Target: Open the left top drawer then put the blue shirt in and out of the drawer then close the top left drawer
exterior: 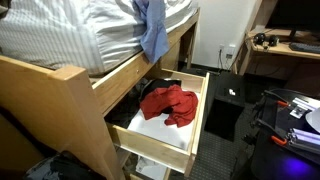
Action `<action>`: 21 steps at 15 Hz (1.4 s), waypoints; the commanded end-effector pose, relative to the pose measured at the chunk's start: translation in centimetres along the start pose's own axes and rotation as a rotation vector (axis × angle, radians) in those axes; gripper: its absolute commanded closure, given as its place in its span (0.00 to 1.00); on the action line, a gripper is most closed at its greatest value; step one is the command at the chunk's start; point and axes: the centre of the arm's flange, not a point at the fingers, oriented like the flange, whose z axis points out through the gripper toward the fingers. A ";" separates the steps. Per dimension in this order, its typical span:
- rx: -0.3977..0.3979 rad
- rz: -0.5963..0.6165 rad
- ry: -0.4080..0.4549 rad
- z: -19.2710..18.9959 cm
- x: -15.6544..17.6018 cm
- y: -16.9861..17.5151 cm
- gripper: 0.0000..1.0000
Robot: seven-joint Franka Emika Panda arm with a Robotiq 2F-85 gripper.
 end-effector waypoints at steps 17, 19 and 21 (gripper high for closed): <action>0.008 -0.193 0.693 13.8 7.1 -1.4 0.00; 0.052 -0.168 0.724 11.1 8.5 -0.8 0.00; 0.020 -0.128 0.720 9.0 9.7 -1.0 0.00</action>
